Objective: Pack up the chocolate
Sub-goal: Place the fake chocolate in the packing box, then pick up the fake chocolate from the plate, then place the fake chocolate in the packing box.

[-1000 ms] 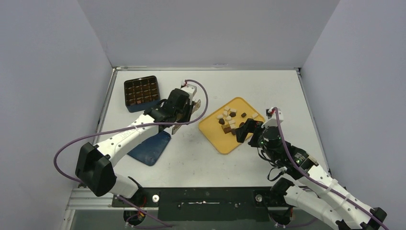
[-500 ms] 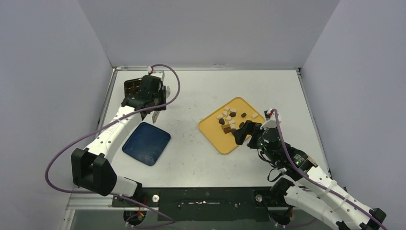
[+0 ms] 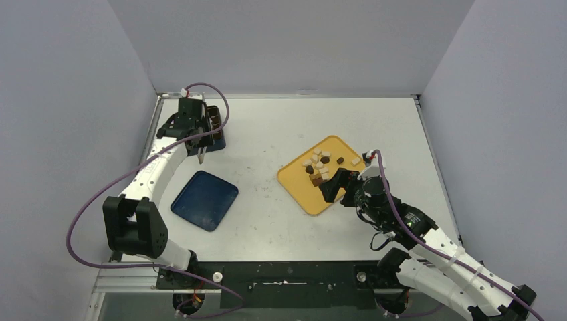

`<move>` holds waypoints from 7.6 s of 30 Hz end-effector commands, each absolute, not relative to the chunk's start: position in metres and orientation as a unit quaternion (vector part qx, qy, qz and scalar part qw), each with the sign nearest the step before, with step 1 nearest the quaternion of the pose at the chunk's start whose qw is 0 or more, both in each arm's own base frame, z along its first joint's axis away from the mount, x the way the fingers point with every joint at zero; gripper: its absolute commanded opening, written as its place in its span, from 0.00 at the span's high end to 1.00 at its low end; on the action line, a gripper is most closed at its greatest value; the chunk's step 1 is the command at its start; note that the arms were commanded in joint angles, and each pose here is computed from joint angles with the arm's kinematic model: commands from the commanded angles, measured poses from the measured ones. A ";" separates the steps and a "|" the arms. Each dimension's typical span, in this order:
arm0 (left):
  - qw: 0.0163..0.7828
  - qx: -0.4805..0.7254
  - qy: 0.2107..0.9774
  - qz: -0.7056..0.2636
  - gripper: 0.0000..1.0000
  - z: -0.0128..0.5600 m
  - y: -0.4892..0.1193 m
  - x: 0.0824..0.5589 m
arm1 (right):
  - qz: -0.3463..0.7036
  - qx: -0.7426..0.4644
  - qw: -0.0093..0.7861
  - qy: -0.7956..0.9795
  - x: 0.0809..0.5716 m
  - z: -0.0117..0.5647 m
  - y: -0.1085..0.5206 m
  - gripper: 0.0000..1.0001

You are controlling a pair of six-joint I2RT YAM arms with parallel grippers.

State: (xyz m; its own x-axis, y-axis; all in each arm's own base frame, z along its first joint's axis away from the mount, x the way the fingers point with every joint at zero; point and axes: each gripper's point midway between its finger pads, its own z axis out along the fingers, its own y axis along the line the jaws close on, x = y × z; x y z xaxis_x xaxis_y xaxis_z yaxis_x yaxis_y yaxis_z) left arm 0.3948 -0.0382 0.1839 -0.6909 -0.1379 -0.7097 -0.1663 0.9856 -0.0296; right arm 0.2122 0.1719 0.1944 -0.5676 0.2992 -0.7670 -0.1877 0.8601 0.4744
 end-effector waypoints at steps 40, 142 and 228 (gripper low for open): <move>0.390 -0.079 0.917 -0.009 0.62 0.162 -0.041 0.455 | 0.286 0.042 0.499 0.817 0.208 0.227 0.167 0.00; 0.378 0.348 0.849 -0.124 0.63 0.103 -0.362 0.249 | 0.245 0.092 0.542 0.798 0.193 0.251 0.115 0.00; 0.392 -0.126 0.911 0.006 0.71 0.173 -0.014 0.438 | 0.305 0.080 0.530 0.788 0.186 0.258 0.134 0.00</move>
